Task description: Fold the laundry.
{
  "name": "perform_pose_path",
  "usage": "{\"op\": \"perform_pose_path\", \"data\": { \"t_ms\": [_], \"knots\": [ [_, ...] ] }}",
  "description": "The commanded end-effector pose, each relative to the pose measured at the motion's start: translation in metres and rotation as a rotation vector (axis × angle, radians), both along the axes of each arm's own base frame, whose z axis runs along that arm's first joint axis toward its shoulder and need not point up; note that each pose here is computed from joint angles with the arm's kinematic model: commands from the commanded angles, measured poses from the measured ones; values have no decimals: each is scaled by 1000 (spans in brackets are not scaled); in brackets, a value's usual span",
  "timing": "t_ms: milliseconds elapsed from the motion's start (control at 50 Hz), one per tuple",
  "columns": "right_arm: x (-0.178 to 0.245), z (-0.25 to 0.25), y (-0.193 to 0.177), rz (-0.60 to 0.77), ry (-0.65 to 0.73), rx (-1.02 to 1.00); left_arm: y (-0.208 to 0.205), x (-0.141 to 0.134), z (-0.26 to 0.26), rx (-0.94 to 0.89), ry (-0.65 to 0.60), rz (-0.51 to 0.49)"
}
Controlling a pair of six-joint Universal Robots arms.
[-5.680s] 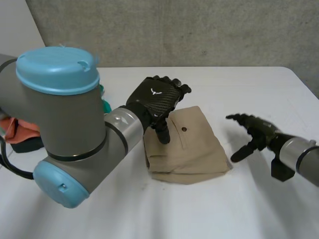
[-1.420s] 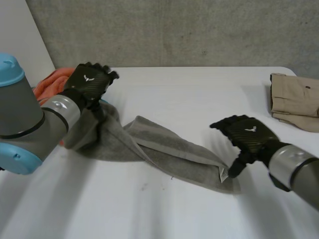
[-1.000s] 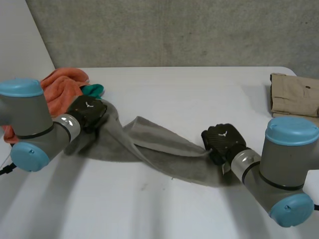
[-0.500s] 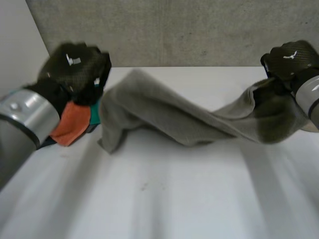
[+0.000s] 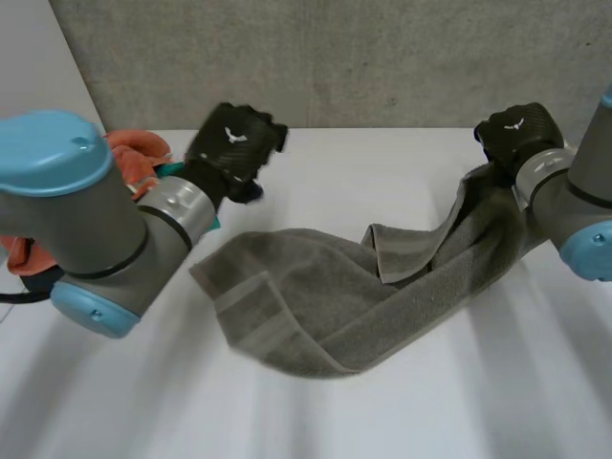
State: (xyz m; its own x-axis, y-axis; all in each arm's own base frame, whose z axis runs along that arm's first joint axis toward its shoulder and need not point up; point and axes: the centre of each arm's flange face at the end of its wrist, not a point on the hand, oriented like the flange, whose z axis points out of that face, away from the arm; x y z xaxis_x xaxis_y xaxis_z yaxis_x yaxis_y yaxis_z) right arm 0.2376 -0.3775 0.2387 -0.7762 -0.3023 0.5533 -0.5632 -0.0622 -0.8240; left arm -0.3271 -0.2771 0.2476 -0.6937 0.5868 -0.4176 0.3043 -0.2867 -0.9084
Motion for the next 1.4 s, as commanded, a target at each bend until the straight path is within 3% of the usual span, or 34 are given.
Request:
{"op": "perform_pose_path", "data": {
  "t_ms": [20, 240, 420, 580, 800, 940, 1180, 1300, 1400],
  "knots": [
    [-4, -21, 18, -3, 22, 80, 49, 16, -37, 287, -156, -15],
    [-8, -51, 37, 19, 46, 190, 111, 40, -33, 309, -189, -49],
    [-13, -71, 51, 24, 60, 268, 87, 32, -70, 324, -243, 16],
    [-23, -73, 48, 10, 54, 281, 62, 27, -100, 263, -413, 118],
    [-25, -65, 41, 1, 46, 253, 59, 19, -97, 232, -412, 112],
    [-24, -55, 37, 6, 54, 218, 79, 15, -55, 137, -339, 87],
    [-19, 32, 8, -16, -41, 33, 113, 42, 48, -22, -59, 109],
    [-26, 7, -46, -72, -243, 14, 123, 48, 63, -24, 21, 101],
    [-27, -24, -59, -97, -275, 57, 123, 48, 65, -6, 57, 99]
  ]
}}
